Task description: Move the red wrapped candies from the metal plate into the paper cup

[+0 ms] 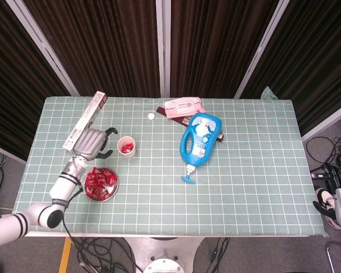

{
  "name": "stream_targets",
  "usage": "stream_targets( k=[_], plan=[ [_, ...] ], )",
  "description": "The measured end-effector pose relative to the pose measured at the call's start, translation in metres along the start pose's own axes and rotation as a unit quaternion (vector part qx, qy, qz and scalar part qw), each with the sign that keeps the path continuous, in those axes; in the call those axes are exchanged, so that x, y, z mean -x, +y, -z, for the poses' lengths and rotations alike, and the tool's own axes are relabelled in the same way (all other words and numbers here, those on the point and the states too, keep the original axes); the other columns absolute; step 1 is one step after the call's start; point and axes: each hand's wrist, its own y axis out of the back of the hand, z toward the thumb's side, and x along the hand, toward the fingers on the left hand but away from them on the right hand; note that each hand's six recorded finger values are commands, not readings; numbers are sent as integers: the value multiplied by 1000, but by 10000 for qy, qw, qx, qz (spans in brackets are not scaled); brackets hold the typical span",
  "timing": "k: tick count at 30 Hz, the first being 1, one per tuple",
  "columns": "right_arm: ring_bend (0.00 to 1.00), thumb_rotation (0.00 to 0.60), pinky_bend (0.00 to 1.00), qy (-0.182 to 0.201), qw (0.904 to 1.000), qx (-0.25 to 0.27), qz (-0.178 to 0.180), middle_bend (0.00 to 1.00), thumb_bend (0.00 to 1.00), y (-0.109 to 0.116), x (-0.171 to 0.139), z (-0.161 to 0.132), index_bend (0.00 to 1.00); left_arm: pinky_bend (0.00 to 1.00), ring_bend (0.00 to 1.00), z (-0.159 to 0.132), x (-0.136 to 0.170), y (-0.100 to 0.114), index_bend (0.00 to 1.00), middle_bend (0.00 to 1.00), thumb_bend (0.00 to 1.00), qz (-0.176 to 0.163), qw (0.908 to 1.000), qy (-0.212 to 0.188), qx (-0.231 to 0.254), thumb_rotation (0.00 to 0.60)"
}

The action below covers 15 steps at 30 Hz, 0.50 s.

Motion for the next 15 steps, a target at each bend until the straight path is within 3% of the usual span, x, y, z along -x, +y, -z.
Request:
stream_targets(
  k=[3,8,15],
  plan=[
    [46,600,272,26,10000,10,-7,114,62,-1,0,-2,0,1000,924,16,28,-7,435,706,288,6,9999,45,-145,600],
    [46,600,274,80,10000,21,-16,114,61,-1,1,-6,0,1000,910,25,66,-41,435,549,289,509,9977,-93,-444,600],
    [46,600,280,132,9999,5,-3,114,59,1,1,-10,0,1000,907,18,77,-77,435,502,291,887,9931,-286,-709,600]
  ],
)
